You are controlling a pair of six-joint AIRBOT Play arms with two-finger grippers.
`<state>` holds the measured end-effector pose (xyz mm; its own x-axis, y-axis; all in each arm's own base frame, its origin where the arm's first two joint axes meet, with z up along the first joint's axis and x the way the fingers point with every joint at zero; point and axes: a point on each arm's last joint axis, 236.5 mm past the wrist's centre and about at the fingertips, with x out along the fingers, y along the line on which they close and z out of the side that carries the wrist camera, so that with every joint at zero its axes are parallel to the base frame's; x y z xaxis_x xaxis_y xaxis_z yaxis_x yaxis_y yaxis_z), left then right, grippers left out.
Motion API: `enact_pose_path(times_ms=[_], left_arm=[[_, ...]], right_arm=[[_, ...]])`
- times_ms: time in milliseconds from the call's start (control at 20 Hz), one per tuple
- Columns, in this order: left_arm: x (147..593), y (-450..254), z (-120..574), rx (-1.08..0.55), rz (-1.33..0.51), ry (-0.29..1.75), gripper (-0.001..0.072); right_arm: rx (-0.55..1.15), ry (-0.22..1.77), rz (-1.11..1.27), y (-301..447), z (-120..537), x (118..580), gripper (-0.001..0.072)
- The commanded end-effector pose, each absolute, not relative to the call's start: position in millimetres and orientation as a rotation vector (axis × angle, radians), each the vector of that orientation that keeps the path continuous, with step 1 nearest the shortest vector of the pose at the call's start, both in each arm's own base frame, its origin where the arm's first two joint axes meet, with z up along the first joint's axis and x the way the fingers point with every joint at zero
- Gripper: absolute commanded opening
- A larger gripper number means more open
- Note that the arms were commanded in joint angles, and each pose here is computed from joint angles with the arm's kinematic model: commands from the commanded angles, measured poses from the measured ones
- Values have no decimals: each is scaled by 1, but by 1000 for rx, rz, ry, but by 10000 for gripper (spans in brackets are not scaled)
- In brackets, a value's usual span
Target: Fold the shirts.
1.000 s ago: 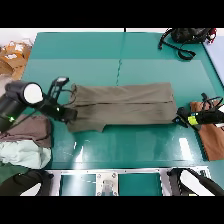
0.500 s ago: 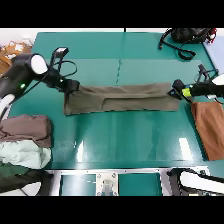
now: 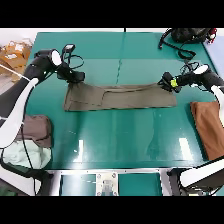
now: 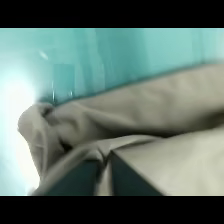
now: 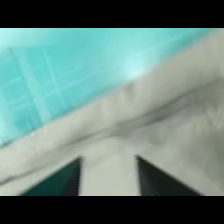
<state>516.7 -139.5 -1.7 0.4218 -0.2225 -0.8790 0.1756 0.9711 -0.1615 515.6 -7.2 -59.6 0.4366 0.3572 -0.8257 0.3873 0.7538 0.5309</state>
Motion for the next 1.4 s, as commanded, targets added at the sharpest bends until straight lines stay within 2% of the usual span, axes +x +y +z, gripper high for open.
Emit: enact_pose_path(times_ms=[0,200,250,300,500,650,700,750,800,850,950,1000,1050,1100,1150,1350], left_arm=[[553,-118,13,-133,-178,1001,670],[557,-89,36,-198,-124,1009,671],[552,-87,35,-191,-122,1034,671],[547,-87,34,-181,-127,1060,671],[532,-87,27,-175,-129,1127,670],[531,-92,28,-194,-142,1131,667],[531,-97,29,-216,-156,1131,516],[531,-101,30,-230,-168,1131,316],[530,-105,31,-227,-193,1128,197],[530,-112,33,-230,-227,1124,172],[529,-126,38,-278,-277,1120,171],[528,-136,41,-301,-308,1116,170],[527,-144,43,-317,-330,1115,153],[524,-153,45,-311,-360,1114,18],[523,-161,45,-303,-375,1113,19],[516,-217,50,-269,-460,1072,19]], right_arm=[[753,1089,-15,-22,-49,541,433],[699,1153,58,-50,-27,522,442],[708,1180,58,-60,-29,512,521],[712,1207,63,-72,-32,501,546],[730,1299,95,-108,-52,466,546],[730,1385,167,-105,-78,449,547],[726,1413,195,-100,-89,445,547],[725,1426,227,-93,-97,446,547],[736,1430,256,-85,-104,447,547],[758,1424,294,-75,-109,451,546],[798,1412,344,-58,-116,459,546],[805,1413,350,-53,-121,461,525],[799,1416,354,-50,-124,463,311],[780,1408,368,-50,-122,466,83],[769,1395,379,-50,-117,469,17],[717,1356,430,-52,-62,478,16]])
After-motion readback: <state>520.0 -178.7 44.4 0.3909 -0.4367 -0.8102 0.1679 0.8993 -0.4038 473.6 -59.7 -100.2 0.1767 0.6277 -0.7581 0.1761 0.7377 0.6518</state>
